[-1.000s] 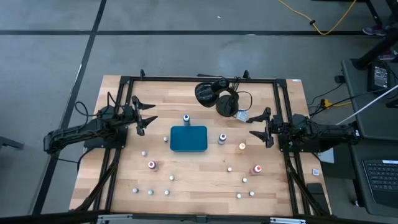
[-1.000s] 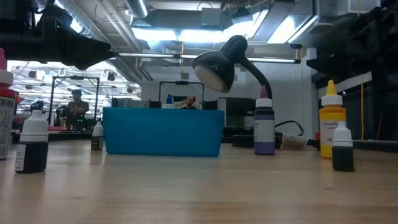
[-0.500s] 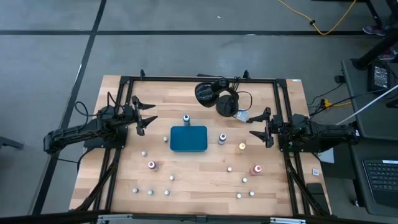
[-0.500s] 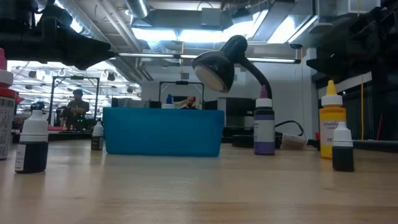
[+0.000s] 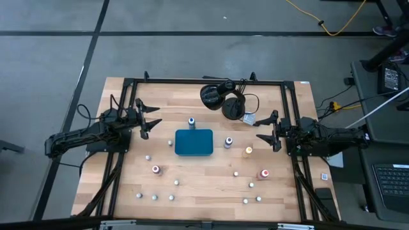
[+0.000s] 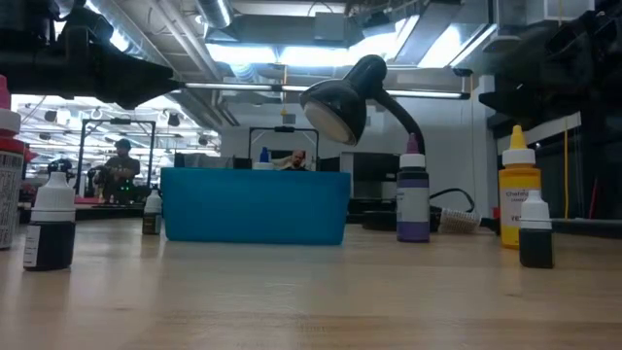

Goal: Pick & Place food coloring

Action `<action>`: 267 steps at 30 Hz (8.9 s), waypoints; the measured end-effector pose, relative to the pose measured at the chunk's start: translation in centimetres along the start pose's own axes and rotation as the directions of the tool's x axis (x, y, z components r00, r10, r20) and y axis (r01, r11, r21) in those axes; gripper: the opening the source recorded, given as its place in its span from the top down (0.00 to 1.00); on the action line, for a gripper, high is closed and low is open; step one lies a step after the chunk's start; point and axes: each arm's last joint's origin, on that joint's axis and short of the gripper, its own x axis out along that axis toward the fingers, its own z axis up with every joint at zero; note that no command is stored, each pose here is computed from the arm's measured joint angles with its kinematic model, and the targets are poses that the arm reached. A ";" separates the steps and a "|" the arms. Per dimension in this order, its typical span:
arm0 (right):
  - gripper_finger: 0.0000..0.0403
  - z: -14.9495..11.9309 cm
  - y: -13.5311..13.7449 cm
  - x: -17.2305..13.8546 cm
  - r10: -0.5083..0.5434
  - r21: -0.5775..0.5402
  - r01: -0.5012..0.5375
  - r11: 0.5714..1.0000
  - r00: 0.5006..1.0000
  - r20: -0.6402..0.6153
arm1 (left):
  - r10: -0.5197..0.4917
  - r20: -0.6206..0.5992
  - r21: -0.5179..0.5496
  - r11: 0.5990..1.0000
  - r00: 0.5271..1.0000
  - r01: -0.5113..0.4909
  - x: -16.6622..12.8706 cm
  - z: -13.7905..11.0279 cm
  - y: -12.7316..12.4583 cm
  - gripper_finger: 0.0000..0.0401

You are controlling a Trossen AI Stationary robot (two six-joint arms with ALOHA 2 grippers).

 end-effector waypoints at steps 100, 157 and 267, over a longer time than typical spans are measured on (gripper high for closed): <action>0.24 24.1 4.9 7.9 0.012 0.334 0.203 0.920 0.839 -0.544 | -0.001 0.000 0.000 1.000 1.000 0.001 0.0 0.0 0.0 0.37; 0.24 2.5 23.7 18.8 -0.228 -0.216 0.084 0.973 0.175 -0.958 | -0.001 0.000 0.000 1.000 1.000 0.001 0.0 0.0 0.0 0.37; 0.80 9.5 7.5 30.1 -0.178 -0.215 -0.065 0.975 0.362 -0.915 | 0.000 0.000 0.000 1.000 1.000 0.000 0.0 0.0 0.0 0.37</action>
